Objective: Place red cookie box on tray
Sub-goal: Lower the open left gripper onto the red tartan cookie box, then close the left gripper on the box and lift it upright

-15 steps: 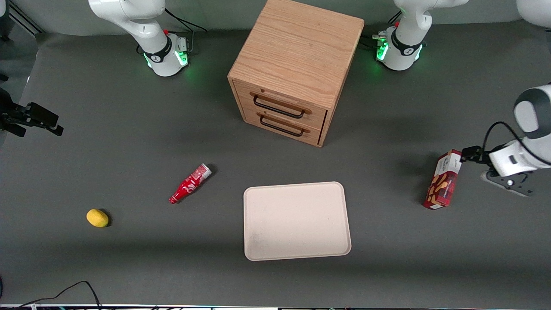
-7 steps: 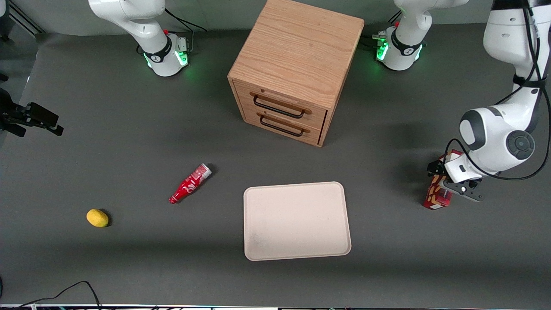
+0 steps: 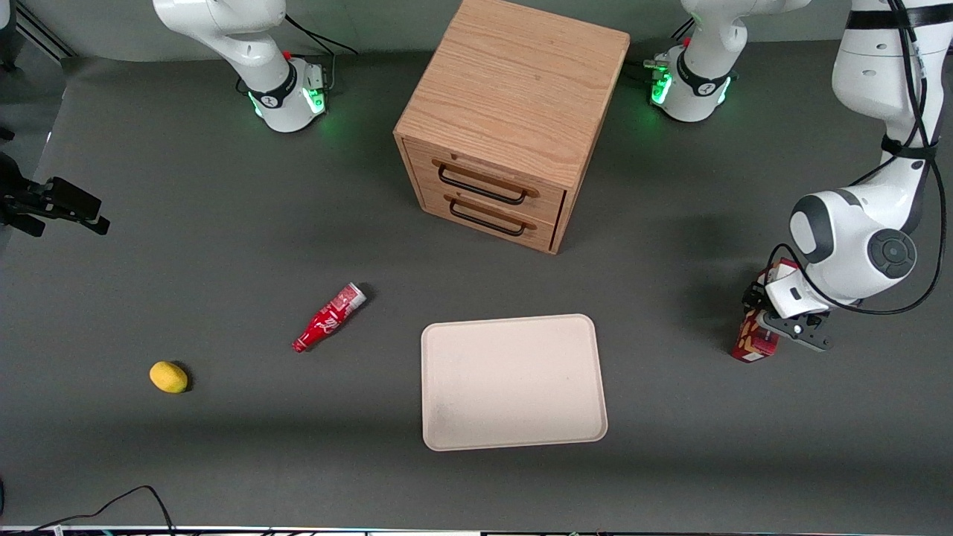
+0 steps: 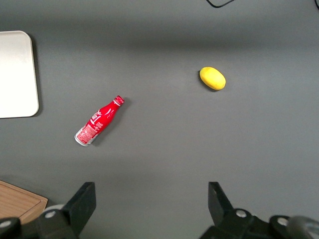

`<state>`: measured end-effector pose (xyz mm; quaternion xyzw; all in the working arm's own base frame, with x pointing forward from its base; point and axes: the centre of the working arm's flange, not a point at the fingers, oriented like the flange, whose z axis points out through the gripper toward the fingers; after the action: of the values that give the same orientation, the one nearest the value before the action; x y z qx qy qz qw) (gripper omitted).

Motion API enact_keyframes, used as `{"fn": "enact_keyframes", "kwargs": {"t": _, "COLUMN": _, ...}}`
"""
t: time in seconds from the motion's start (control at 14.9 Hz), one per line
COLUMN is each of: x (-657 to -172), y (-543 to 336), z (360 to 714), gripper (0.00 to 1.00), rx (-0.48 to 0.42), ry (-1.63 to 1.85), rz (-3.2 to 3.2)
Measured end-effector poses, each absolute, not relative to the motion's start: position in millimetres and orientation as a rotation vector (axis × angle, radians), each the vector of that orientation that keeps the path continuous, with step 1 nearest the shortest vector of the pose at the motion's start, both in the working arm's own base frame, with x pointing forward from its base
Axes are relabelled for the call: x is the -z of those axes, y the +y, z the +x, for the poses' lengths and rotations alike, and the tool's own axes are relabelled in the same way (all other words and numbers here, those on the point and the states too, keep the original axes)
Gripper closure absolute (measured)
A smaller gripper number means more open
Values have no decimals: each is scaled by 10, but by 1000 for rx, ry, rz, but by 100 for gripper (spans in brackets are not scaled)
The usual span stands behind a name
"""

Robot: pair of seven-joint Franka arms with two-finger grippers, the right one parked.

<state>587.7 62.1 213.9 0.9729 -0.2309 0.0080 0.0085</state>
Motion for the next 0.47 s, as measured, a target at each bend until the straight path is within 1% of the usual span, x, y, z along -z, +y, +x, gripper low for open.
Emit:
{"fn": "enact_keyframes", "kwargs": {"t": 0.07, "x": -2143, "y": 630, "z": 5880, "gripper": 61, "rx": -26, "ry": -722, "rz": 3041}}
{"fn": "enact_keyframes", "kwargs": {"t": 0.13, "x": -2156, "y": 633, "z": 5882, "gripper": 68, "rx": -28, "ry": -723, "rz": 3040}}
{"fn": "enact_keyframes", "kwargs": {"t": 0.2, "x": -2158, "y": 634, "z": 5882, "gripper": 70, "rx": -29, "ry": -721, "rz": 3040}}
{"fn": "enact_keyframes", "kwargs": {"t": 0.34, "x": -2168, "y": 635, "z": 5889, "gripper": 70, "rx": -21, "ry": -718, "rz": 3037}}
{"fn": "enact_keyframes", "kwargs": {"t": 0.47, "x": -2276, "y": 638, "z": 5952, "gripper": 74, "rx": 23, "ry": -710, "rz": 3019}}
